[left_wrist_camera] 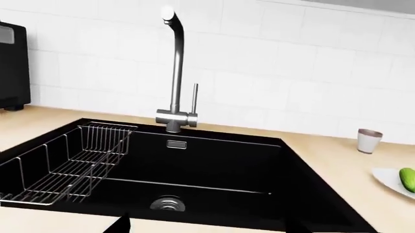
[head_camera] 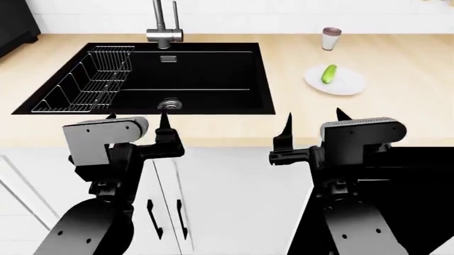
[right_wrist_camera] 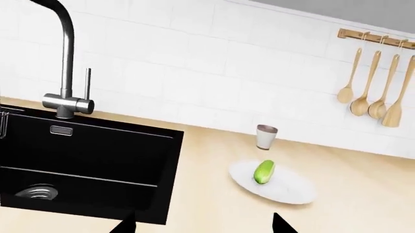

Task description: Pick the pickle from the counter and place it in the sink. Then turn on the sink faucet.

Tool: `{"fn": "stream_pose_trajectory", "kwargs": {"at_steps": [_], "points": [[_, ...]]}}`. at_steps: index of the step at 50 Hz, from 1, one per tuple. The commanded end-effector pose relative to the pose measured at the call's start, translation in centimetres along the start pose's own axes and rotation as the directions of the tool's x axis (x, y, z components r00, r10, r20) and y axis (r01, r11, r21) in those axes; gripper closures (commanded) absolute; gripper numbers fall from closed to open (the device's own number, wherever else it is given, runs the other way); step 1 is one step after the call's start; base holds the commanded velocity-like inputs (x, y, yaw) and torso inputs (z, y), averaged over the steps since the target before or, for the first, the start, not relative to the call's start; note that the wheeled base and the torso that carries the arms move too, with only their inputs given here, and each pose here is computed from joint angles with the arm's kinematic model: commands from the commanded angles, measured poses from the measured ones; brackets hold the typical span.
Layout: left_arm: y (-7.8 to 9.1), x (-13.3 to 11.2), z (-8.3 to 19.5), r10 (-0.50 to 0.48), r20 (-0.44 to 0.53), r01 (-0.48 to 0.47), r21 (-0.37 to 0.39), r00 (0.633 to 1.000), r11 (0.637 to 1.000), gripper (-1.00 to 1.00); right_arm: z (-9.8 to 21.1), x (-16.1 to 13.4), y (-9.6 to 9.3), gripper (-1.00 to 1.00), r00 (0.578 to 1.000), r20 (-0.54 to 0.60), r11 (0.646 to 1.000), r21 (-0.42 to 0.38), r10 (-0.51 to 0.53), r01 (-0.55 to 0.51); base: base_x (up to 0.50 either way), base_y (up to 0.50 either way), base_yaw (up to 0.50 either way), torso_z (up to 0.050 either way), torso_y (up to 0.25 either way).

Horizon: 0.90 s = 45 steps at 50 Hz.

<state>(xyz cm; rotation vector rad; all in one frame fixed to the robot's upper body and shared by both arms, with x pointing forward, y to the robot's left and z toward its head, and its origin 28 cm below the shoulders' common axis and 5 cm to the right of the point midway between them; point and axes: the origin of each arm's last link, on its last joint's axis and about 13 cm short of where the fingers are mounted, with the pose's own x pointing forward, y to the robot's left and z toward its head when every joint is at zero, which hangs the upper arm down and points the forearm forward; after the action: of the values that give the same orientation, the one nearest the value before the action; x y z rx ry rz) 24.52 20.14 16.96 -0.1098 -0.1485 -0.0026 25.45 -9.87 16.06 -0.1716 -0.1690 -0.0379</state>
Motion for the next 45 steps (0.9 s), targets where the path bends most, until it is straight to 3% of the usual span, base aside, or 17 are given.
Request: {"fn": "stream_pose_trajectory", "kwargs": {"at_steps": [1,5,8,10,18,20,21,23,24,27,35,45], "points": [[-1.2,2.4,2.6,-0.007,-0.011,0.006,-0.011,1.000,1.000,-1.00,3.0,2.0,-0.9,-1.00,1.000,0.025,0.999,-0.038,-0.004,0.005,0.00,0.00,0.00,0.050,-0.018],[-1.8,4.1,3.9,-0.020,-0.045,0.019,-0.025,0.999,1.000,-1.00,4.2,3.5,-1.5,-1.00,1.000,0.022,1.000,-0.026,0.002,-0.001,0.00,0.00,0.00,0.030,-0.010],[-2.2,6.3,5.0,0.029,-0.023,-0.029,-0.008,0.999,1.000,-1.00,5.6,4.8,-2.0,-1.00,1.000,0.027,0.999,-0.032,0.009,-0.008,0.00,0.00,0.00,0.000,0.000],[-2.5,7.6,5.7,0.036,-0.025,-0.037,-0.017,0.999,0.999,-1.00,6.2,5.9,-2.4,-1.00,1.000,0.022,1.000,0.006,0.015,-0.016,0.00,0.00,0.00,0.000,0.000],[-4.4,12.4,7.9,0.052,0.000,-0.052,0.009,0.999,0.999,-1.00,8.4,10.4,-3.8,-1.00,1.000,0.023,1.000,0.010,0.012,-0.013,0.00,0.00,0.00,0.000,0.000],[-4.9,13.5,8.2,0.047,-0.003,-0.047,0.001,0.999,0.999,-1.00,8.3,11.5,-3.9,-1.00,0.999,0.023,0.997,0.054,0.045,-0.046,0.00,0.00,0.00,0.000,0.000],[-5.1,14.5,8.4,0.056,0.001,-0.056,-0.012,0.998,0.998,-1.00,8.5,11.8,-4.0,-1.00,0.999,0.016,0.999,0.016,0.041,-0.041,0.00,0.00,0.00,0.000,0.000],[-5.3,15.7,8.7,0.082,0.008,-0.082,-0.011,0.997,0.997,-1.00,8.7,12.4,-4.2,-1.00,0.999,0.018,0.999,0.016,0.037,-0.037,0.00,0.00,0.00,0.000,0.000],[-5.6,16.6,9.2,0.033,-0.017,-0.033,-0.017,0.999,0.999,-1.00,9.0,13.0,-4.6,-1.00,0.999,0.021,0.998,0.050,0.028,-0.029,0.00,0.00,0.00,0.000,0.000],[-6.0,17.4,9.0,0.044,0.022,-0.045,0.030,0.999,0.999,-1.00,9.1,13.9,-4.9,-1.00,1.000,0.005,0.998,0.059,0.015,-0.015,0.00,0.00,0.00,0.000,0.000],[-6.6,19.9,8.5,0.092,-0.033,-0.092,-0.009,0.995,0.996,-1.00,8.8,16.0,-5.6,-1.00,1.000,-0.016,0.996,0.092,0.014,-0.012,0.16,0.00,0.00,0.000,0.000],[-6.4,20.3,7.4,0.133,-0.074,-0.135,-0.023,0.988,0.991,-1.00,8.9,16.4,-5.9,-1.00,1.000,-0.019,0.997,0.077,0.006,-0.005,0.50,0.00,0.00,0.000,0.000]]}}
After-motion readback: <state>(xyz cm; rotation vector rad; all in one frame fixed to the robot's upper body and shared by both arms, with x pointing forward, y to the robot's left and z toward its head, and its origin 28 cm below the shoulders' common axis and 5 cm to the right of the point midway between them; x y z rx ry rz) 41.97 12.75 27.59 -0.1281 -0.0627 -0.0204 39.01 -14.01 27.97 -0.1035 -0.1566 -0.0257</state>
